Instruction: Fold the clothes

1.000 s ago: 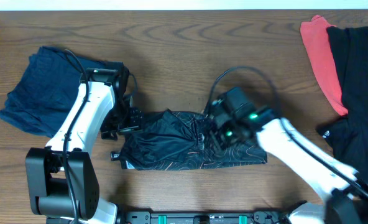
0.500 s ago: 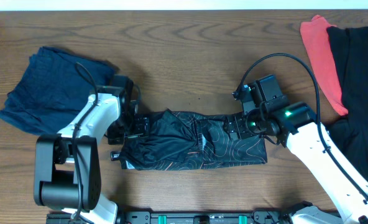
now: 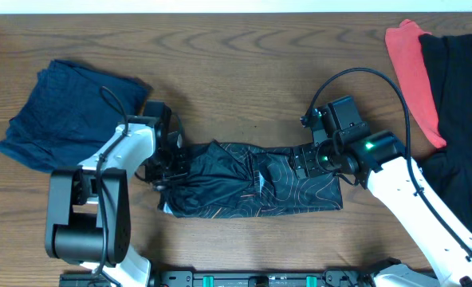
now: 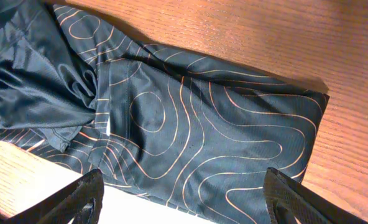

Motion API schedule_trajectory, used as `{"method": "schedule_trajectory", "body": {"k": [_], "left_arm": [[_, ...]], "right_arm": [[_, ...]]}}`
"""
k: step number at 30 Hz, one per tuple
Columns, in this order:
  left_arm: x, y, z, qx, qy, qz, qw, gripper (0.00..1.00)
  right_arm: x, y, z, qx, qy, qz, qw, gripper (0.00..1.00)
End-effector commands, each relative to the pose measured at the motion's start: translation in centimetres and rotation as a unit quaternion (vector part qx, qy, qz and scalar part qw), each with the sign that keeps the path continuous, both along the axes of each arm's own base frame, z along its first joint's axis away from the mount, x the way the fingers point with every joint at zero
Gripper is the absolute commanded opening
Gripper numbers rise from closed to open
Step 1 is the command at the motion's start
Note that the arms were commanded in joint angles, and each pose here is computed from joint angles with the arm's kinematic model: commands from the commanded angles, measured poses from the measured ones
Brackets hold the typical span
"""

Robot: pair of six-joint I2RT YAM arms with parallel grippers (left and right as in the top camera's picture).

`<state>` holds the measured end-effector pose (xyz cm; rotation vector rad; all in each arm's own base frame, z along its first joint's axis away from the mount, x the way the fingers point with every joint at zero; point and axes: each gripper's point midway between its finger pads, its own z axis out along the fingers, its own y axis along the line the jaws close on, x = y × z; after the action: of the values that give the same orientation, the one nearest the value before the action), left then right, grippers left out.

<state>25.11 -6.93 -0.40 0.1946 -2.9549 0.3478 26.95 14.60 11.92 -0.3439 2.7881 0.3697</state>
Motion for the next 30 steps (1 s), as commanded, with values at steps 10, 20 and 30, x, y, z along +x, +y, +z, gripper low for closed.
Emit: {"method": "schedule_trajectory", "body": {"k": [10,20,30], "left_arm": [[2.1,7.3,4.5,0.116,0.007,0.052,0.992,0.06],[3.4,5.5,10.2,0.118,0.006,0.057,0.991,0.06],[1.8,-7.6,10.3,0.085,-0.034,-0.046,0.995,0.06]], "right_arm": [[1.1,-5.3,-0.5,-0.103,-0.015,-0.099,0.99,0.8],[1.2,-8.2,-0.7,-0.11,0.003,-0.144,0.983,0.8],[1.2,-9.8,-0.8,-0.112,0.012,-0.169,0.979,0.81]]}}
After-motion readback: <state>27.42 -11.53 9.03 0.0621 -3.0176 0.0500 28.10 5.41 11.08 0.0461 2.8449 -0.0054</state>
